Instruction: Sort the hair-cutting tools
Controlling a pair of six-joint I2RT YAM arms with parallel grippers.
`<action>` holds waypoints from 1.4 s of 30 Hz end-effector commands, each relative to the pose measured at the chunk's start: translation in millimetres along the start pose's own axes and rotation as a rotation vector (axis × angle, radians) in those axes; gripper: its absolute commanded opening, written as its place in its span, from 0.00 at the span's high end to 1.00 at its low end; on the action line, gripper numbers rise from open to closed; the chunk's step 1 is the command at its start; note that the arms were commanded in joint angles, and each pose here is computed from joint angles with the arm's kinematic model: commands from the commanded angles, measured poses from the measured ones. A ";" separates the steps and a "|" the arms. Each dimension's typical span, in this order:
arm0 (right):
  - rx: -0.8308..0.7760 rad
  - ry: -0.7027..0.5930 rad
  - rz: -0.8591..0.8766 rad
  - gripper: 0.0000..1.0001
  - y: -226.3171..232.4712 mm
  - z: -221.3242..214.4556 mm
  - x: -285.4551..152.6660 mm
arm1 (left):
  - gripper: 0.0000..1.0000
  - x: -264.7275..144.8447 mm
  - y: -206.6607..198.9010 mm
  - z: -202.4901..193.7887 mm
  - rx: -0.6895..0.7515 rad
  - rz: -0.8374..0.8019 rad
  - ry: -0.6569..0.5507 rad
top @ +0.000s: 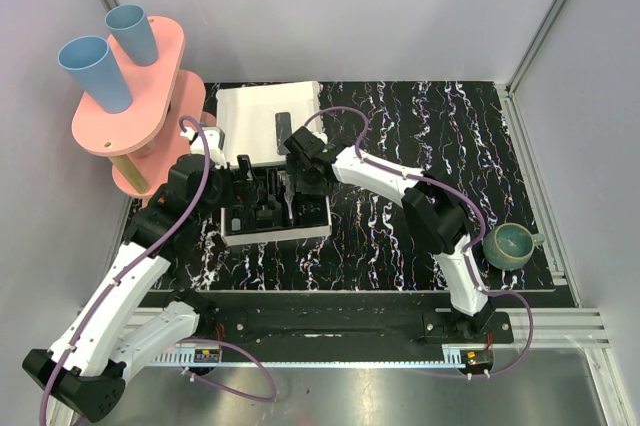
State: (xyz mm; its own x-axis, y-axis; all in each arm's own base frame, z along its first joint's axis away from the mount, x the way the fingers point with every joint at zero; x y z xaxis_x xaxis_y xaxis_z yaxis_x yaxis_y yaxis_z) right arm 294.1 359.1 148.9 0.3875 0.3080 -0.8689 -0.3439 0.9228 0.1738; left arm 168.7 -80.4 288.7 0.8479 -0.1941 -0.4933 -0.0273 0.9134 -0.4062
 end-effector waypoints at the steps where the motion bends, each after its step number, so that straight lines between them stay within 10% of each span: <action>1: -0.021 -0.031 -0.058 0.21 -3.3 8.3 -13.2 | 0.01 -1.6 0.4 4.5 -0.011 -0.001 -0.051; 17: -0.059 -0.145 -0.091 0.22 -4.4 21.0 -50.3 | 0.01 -1.6 0.6 4.5 -0.014 -0.001 -0.052; 42: -0.218 -0.190 -0.100 0.50 19.5 13.4 -25.2 | 0.01 -1.4 1.8 3.9 -0.011 0.009 -0.052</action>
State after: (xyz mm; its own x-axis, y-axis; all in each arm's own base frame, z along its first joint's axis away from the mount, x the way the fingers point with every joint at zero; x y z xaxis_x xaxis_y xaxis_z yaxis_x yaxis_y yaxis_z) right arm 280.5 364.9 175.3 0.5143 0.2813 -0.8101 -0.4662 0.8846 0.0112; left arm 168.4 -79.3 285.7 0.8469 -0.1819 -0.4996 -0.0379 0.9166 -0.3980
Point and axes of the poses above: each gripper's point midway between its finger pads, its own x axis out along the fingers, its own y axis along the line the jaws close on, z = x × y, the point moved 10 cm from there along -x, back along the fingers, and after that the axes turned 15 degrees about -x, right-handed, at the moved point
